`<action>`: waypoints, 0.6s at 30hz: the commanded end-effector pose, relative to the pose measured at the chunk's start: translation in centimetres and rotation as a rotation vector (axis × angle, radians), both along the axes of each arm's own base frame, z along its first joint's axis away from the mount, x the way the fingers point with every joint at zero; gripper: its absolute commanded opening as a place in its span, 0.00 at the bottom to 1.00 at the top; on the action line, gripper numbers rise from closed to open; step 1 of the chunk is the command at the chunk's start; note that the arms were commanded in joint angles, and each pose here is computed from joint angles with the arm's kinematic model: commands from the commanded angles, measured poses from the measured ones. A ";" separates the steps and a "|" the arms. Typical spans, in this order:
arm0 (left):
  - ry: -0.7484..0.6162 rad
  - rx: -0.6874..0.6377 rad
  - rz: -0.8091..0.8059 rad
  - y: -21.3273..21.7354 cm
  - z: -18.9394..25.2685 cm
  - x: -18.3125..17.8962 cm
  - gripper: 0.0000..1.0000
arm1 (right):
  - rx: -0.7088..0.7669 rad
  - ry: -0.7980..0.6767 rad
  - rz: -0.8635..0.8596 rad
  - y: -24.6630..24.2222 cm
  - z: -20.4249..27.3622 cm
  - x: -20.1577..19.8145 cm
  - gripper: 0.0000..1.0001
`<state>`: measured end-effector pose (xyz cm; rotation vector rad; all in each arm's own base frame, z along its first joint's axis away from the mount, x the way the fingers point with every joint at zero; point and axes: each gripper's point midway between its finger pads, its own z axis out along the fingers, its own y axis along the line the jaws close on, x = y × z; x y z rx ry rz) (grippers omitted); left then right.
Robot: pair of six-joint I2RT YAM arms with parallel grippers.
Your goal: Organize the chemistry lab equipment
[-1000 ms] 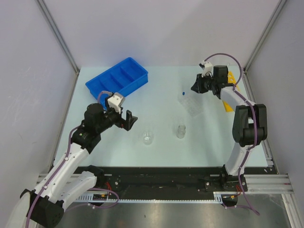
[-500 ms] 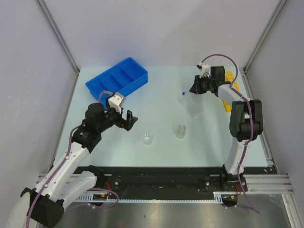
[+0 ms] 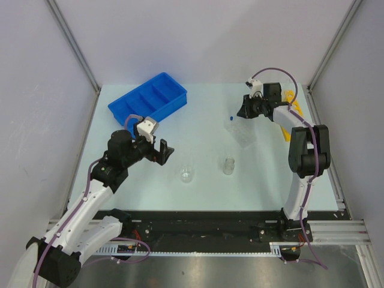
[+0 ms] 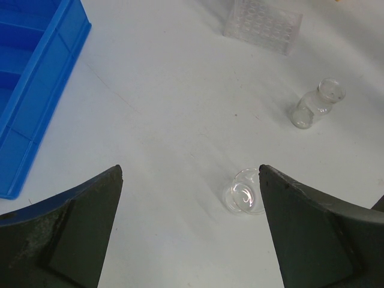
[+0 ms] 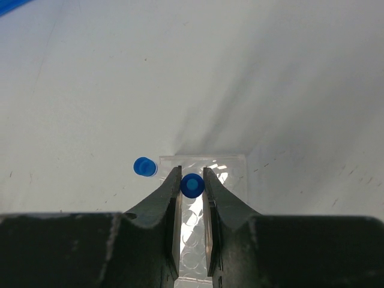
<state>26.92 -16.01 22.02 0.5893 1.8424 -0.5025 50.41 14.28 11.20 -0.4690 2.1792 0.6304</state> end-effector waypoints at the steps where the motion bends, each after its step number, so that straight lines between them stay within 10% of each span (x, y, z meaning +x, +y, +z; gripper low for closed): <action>1: -0.036 0.029 -0.011 0.2 0.2 0.2 1.00 | 0.003 -0.026 0.025 0.7 1.0 0.4 0.19; 18: -0.035 0.028 -0.014 0.2 0.2 0.2 1.00 | -0.033 -0.012 0.050 1.7 -0.5 0.0 0.22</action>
